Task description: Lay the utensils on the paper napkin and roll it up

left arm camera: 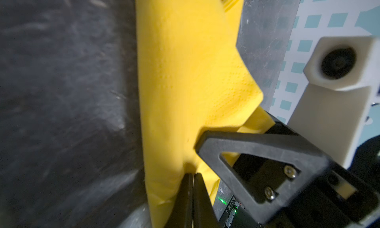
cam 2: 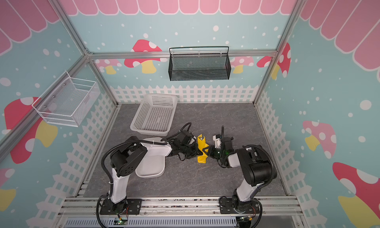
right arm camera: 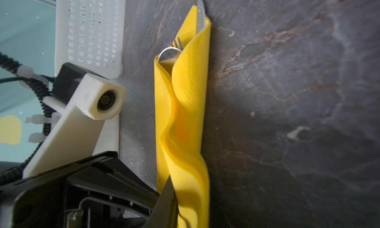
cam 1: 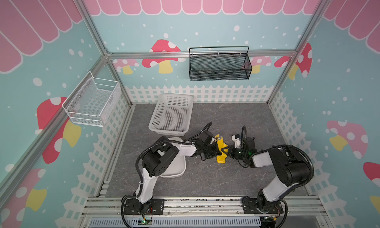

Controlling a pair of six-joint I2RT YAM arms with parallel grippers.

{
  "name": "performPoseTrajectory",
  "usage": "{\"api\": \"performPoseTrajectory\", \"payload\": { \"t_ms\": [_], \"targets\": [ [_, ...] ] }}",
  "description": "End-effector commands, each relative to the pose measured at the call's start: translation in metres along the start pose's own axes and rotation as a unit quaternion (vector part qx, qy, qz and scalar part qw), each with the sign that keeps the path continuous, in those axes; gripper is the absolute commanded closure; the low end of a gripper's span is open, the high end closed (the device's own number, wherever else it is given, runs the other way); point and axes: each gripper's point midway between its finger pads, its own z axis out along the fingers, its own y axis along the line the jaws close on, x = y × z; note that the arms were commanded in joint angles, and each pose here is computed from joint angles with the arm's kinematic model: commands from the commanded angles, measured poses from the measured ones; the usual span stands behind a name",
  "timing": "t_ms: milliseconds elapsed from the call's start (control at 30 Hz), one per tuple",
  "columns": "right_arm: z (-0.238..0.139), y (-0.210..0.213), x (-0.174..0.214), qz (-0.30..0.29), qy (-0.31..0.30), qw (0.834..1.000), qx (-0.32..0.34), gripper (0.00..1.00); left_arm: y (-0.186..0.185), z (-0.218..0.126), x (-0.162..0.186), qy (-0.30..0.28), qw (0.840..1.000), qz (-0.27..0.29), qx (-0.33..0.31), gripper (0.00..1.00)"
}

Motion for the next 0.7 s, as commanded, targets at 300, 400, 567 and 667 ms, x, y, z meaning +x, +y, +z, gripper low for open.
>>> {"api": "performPoseTrajectory", "payload": {
  "t_ms": [300, 400, 567, 667],
  "targets": [
    [-0.012, 0.03, -0.017, -0.05, -0.024, 0.997, -0.051, 0.93, -0.02, -0.051, -0.014, -0.091, 0.995, 0.03, 0.029, 0.85],
    [-0.016, 0.034, -0.017, -0.062, -0.029, 0.996, -0.054, 0.93, -0.011, -0.07, -0.02, -0.118, 0.992, 0.023, 0.025, 0.83],
    [-0.022, 0.042, -0.016, -0.088, -0.034, 0.993, -0.065, 0.93, 0.001, -0.092, -0.029, -0.149, 0.988, 0.015, 0.019, 0.79],
    [-0.028, 0.053, -0.017, -0.108, -0.036, 0.99, -0.081, 0.94, -0.003, -0.1, -0.034, -0.159, 0.986, 0.012, 0.037, 0.71]
  ]
}}
